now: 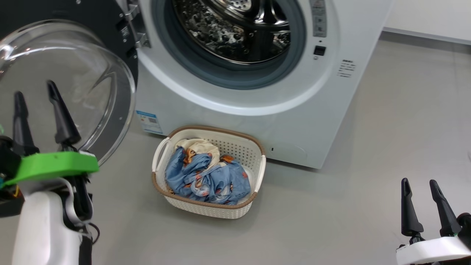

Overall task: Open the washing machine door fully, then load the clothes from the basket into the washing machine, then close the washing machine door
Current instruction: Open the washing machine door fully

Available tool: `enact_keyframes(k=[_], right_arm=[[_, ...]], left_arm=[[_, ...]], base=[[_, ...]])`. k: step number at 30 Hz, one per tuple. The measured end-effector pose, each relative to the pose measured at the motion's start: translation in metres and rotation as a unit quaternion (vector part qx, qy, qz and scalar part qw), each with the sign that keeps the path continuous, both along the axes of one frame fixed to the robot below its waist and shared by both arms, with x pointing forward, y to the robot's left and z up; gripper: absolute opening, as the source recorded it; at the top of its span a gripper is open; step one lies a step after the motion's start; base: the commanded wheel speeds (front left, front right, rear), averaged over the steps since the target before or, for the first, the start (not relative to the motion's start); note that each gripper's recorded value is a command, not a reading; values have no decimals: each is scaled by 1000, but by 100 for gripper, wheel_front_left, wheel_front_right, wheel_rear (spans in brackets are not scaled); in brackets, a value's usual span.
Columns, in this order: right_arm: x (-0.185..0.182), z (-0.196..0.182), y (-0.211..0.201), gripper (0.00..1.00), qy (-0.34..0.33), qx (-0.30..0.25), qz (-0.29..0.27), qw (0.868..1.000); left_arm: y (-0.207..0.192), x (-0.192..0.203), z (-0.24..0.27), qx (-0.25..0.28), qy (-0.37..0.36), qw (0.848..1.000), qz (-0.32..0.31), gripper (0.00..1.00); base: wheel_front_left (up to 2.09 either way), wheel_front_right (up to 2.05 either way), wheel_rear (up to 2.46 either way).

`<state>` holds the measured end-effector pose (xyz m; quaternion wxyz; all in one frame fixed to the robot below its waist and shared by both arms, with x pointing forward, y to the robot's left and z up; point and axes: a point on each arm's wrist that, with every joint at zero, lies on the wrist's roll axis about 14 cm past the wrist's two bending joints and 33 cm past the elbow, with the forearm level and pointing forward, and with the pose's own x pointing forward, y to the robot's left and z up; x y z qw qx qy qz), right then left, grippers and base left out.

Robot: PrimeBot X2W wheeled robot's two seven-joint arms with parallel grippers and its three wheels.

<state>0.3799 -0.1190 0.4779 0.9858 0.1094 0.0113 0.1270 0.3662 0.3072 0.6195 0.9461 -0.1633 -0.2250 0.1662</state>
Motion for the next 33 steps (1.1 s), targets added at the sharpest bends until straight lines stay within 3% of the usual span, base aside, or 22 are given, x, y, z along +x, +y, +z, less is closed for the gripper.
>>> enact_keyframes(k=[8, 12, 20, 28, 33], right_arm=[[-15, 12, -28, 100, -19, -11, -39, 999], [-24, 17, -41, 100, -27, -14, -60, 998], [-45, 21, -77, 100, -32, -17, -118, 992], [-63, 22, -107, 100, -32, -23, -167, 985], [-69, 21, -117, 100, -29, -27, -180, 983]], left_arm=[[-67, 10, -40, 21, 54, 993, -100, 100], [-114, 9, -74, 20, 100, 979, -174, 100], [-160, 3, -121, 12, 163, 956, -245, 100], [-172, -3, -145, 23, 201, 943, -264, 100], [-156, -3, -145, 20, 203, 949, -239, 100]], base=[[0, 0, 0], [0, 0, 0], [0, 0, 0], [0, 0, 0], [0, 0, 0]])
